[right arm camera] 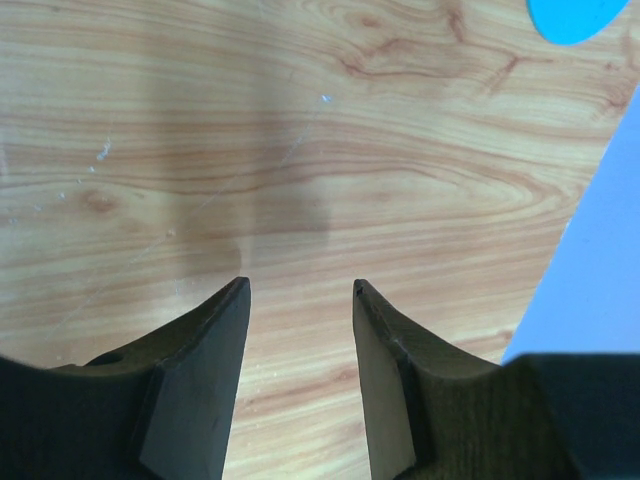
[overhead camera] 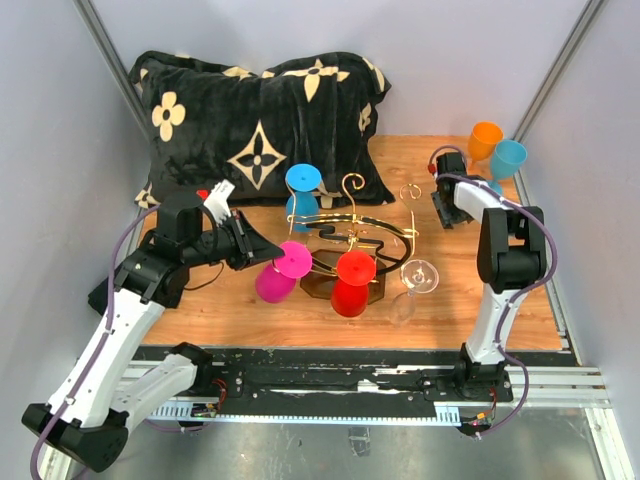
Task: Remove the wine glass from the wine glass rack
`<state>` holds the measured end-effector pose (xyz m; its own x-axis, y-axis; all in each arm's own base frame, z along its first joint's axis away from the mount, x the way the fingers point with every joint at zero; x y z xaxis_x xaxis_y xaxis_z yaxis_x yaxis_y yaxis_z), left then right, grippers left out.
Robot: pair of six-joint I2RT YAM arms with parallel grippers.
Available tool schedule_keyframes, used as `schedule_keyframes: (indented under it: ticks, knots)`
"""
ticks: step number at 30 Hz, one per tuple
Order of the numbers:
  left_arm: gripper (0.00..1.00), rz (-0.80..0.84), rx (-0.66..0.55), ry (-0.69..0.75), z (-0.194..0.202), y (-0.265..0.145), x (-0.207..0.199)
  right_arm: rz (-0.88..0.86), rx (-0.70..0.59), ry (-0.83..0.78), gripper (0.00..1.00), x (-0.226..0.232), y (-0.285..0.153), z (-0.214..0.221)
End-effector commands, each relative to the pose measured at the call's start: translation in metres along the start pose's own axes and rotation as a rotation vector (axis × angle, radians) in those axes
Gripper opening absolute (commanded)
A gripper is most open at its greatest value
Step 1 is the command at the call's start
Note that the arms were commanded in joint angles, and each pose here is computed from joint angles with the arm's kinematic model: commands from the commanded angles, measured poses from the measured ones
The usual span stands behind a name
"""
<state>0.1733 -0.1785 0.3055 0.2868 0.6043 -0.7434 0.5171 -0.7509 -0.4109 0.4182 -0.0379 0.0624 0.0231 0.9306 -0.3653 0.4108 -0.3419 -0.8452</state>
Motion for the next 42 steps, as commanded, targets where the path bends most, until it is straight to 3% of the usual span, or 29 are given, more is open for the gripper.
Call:
schedule_keyframes:
  ticks: [1,15,22,26,42]
  knots:
    - [0.00,-0.019,-0.031,0.072,-0.013,-0.007,-0.010,0.004,-0.002,0.072,0.47,-0.014,-0.021,0.005]
    - [0.01,0.057,0.022,0.046,0.008,-0.031,-0.027,-0.012,-0.016,0.105,0.47,-0.017,-0.032,0.003]
    - [0.01,-0.127,-0.105,0.082,-0.010,-0.041,-0.008,-0.015,-0.011,0.117,0.47,-0.017,-0.036,0.009]
    - [0.00,-0.128,-0.151,0.093,-0.023,-0.036,-0.010,-0.046,-0.022,0.140,0.47,-0.015,-0.045,0.010]
    - [0.01,0.214,-0.106,0.037,-0.038,0.010,-0.044,-0.097,-0.099,0.235,0.50,-0.028,-0.111,0.022]
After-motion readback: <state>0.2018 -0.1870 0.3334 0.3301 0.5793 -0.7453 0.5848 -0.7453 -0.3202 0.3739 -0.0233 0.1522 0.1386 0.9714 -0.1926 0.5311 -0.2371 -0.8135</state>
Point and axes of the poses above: each gripper's point midway between its finger pads, its own y axis out along the fingers, its own x axis along the line the jaws close on, z = x × y, the point moved 3 cm from there along -y, back along the fingers, and after that the axes turned 11 degrees about y, right-handed, at the moved point
